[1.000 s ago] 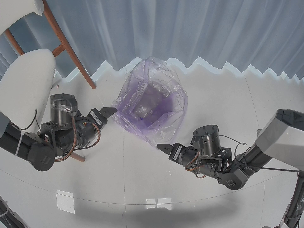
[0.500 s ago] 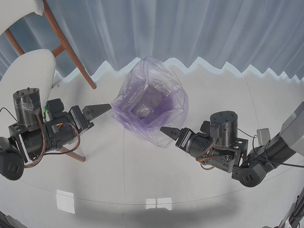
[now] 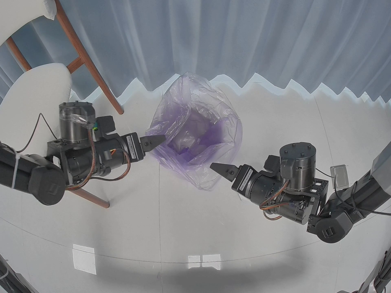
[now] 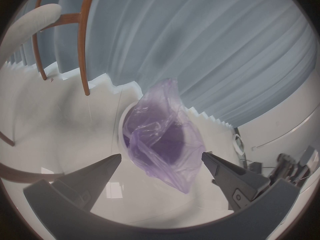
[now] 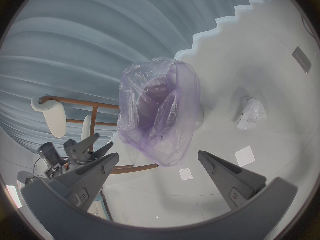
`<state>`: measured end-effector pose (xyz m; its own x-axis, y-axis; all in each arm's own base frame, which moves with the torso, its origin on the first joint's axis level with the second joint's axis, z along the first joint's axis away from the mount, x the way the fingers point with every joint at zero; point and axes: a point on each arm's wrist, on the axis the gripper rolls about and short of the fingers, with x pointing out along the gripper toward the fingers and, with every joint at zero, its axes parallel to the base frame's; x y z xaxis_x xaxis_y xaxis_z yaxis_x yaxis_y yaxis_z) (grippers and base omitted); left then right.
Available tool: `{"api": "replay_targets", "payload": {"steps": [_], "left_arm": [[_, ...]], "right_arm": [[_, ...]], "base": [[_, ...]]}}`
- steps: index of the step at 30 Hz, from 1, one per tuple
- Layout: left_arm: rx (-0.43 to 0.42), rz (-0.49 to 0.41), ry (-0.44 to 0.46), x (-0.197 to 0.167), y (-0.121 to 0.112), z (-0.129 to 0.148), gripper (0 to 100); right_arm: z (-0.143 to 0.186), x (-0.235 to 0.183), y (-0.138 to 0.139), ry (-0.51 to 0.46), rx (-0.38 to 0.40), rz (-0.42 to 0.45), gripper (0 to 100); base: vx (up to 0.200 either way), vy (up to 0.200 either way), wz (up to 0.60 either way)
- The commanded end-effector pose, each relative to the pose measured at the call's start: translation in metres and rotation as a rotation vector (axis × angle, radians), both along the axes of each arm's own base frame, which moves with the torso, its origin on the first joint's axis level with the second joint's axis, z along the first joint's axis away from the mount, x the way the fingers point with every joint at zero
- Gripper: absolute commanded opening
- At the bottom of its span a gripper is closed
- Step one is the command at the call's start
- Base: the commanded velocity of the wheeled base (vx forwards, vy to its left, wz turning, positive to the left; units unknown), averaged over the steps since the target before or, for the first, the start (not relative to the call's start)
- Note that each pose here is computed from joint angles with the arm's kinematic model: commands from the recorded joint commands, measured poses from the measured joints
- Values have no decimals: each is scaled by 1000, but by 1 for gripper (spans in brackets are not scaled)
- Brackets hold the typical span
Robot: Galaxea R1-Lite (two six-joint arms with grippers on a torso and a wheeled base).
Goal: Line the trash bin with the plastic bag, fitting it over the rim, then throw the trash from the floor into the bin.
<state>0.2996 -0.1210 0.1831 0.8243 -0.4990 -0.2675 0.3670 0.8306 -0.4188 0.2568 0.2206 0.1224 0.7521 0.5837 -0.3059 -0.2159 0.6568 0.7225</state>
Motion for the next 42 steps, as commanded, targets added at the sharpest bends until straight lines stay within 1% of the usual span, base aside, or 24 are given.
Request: {"api": "replay_targets", "payload": {"steps": [1, 3, 5, 7, 14, 18, 19, 21, 24, 26, 27, 28, 31, 34, 35, 36, 42], "left_arm": [[80, 33, 65, 33, -13, -37, 100], [89, 48, 68, 38, -14, -41, 100], [102, 92, 66, 53, -15, -47, 100], [103, 108, 54, 60, -16, -47, 100], [88, 117, 21, 71, -19, -39, 100], [91, 132, 22, 77, -16, -44, 100], [91, 147, 17, 79, -15, -43, 0], [92, 167, 13, 79, -13, -40, 0], [86, 212, 16, 78, 4, -36, 0], [82, 252, 31, 75, 22, -36, 0], [81, 256, 33, 75, 23, -36, 0], [68, 291, 61, 73, 35, -42, 0], [28, 341, 102, 72, 49, -48, 0], [-33, 368, 131, 72, 51, -50, 0], [-33, 368, 131, 72, 51, -50, 0], [-72, 378, 150, 72, 49, -51, 0], [-101, 369, 145, 71, 42, -51, 0]], "right_arm": [[5, -4, -4, -7, 8, 0, 100], [6, -5, -4, -9, 9, 0, 100], [6, -6, -5, -9, 11, -1, 100], [5, -6, -5, -4, 7, -1, 100], [4, -7, -5, -3, 6, -1, 100], [4, -7, -6, -2, 5, -1, 100], [4, -7, -6, -2, 5, -1, 100], [4, -7, -6, -1, 6, -1, 100], [4, -7, -6, 0, 5, -1, 100], [3, -7, -6, 1, 4, -1, 100], [3, -7, -6, 1, 4, -1, 100], [3, -7, -6, 2, 3, -1, 100], [2, -8, -7, 7, -1, -1, 100], [-1, -9, -8, 15, -8, -1, 100], [-1, -9, -8, 15, -8, -1, 100], [-1, -9, -8, 15, -8, -1, 100], [4, -6, -4, -3, 8, 2, 100]], "base": [[0, 0, 0], [0, 0, 0], [0, 0, 0], [0, 0, 0], [0, 0, 0], [0, 0, 0], [0, 0, 0], [0, 0, 0], [0, 0, 0], [0, 0, 0], [0, 0, 0], [0, 0, 0], [0, 0, 0], [0, 0, 0], [0, 0, 0], [0, 0, 0], [0, 0, 0]]}}
